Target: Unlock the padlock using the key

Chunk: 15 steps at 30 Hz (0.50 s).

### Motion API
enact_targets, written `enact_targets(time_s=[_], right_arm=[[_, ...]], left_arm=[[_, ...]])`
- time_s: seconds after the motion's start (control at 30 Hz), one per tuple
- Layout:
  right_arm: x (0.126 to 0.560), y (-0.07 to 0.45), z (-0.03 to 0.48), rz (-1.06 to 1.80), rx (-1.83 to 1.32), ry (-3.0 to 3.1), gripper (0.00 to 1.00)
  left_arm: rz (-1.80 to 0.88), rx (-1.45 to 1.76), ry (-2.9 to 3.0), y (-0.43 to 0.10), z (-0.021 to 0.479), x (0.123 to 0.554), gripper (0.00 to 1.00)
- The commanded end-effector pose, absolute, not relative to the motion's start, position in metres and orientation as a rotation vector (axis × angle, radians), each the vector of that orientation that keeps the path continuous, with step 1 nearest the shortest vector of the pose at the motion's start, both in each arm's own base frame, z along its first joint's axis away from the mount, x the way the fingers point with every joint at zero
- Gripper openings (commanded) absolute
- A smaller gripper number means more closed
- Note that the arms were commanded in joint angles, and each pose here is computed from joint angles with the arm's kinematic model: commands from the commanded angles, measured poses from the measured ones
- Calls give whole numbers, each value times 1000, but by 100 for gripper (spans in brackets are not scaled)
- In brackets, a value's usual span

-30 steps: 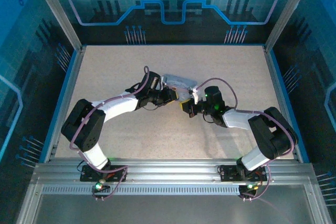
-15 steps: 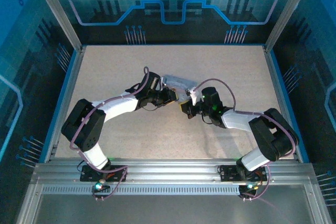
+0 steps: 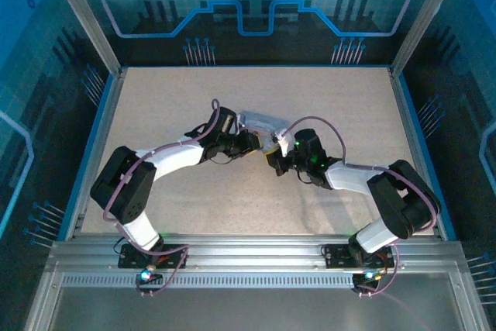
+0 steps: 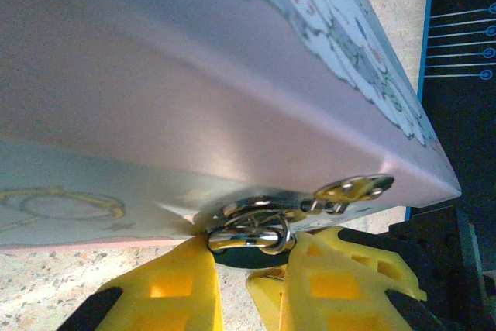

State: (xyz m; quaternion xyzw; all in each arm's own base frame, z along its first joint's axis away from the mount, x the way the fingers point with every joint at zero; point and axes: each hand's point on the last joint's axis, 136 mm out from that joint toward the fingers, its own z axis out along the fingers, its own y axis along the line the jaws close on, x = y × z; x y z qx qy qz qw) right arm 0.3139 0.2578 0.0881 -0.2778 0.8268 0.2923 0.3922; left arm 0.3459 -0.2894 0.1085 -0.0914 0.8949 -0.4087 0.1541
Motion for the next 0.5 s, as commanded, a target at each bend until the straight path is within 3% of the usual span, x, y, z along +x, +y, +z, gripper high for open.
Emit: enact_targets(time_s=[0.0, 0.47], right_arm=[[339, 260, 119, 692, -655, 1980, 0], [335, 256, 125, 834, -597, 1967, 0]], left_arm=[[-1315, -168, 2609, -308, 116, 320, 17], [-1310, -176, 2608, -307, 110, 320, 17]])
